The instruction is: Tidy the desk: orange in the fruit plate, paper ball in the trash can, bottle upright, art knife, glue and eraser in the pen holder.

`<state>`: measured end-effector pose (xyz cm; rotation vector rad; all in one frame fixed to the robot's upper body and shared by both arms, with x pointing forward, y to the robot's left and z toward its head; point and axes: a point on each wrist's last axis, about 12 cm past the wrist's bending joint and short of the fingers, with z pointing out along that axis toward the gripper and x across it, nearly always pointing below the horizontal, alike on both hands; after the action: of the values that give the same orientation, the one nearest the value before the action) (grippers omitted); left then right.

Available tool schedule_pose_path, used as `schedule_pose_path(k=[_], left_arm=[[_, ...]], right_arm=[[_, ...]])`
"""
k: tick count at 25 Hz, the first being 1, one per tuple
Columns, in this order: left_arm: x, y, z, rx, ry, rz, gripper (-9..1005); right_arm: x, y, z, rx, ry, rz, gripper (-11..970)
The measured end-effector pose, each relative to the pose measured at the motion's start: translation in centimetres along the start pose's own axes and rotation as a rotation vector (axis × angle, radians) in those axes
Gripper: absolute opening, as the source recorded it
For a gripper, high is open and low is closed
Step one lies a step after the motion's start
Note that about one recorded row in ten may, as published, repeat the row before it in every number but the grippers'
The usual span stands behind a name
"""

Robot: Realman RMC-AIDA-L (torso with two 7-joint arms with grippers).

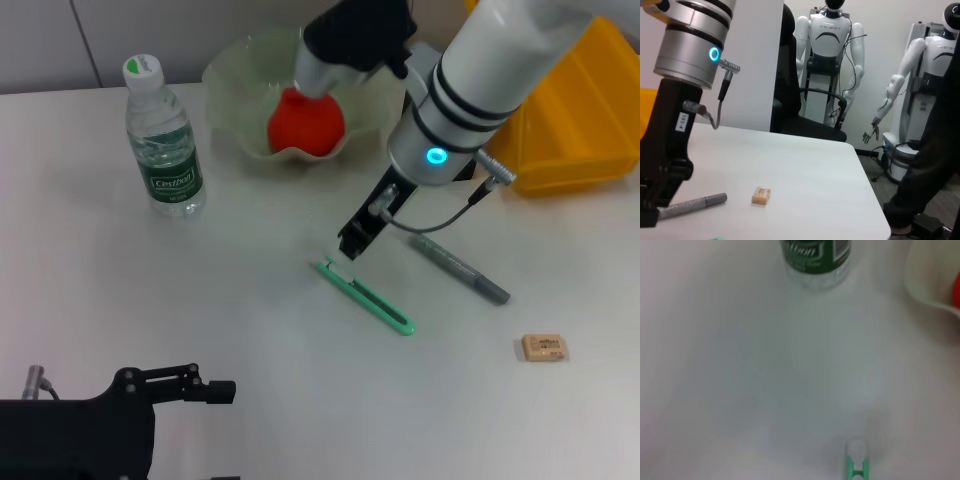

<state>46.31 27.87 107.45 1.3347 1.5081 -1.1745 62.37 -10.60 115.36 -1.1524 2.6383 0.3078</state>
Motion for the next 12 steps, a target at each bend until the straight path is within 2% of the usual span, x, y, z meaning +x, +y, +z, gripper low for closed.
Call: schedule_pose_path(k=[2,7,12], left_arm=[[0.0,0.0,0.0,-0.002,0.000,0.000,814],[0.0,0.1,0.1,-0.003,0.000,0.001,815],[0.0,0.1,0.2,-0.005,0.001,0.001,815]], right_arm=[[0.0,0.2,0.3,0.002,0.018,-0.011,58],[-0.1,0.3,1.0,0.004,0.040,-0.006,246],[-0.1,0.5,1.6,0.008,0.032,-0.017,368]])
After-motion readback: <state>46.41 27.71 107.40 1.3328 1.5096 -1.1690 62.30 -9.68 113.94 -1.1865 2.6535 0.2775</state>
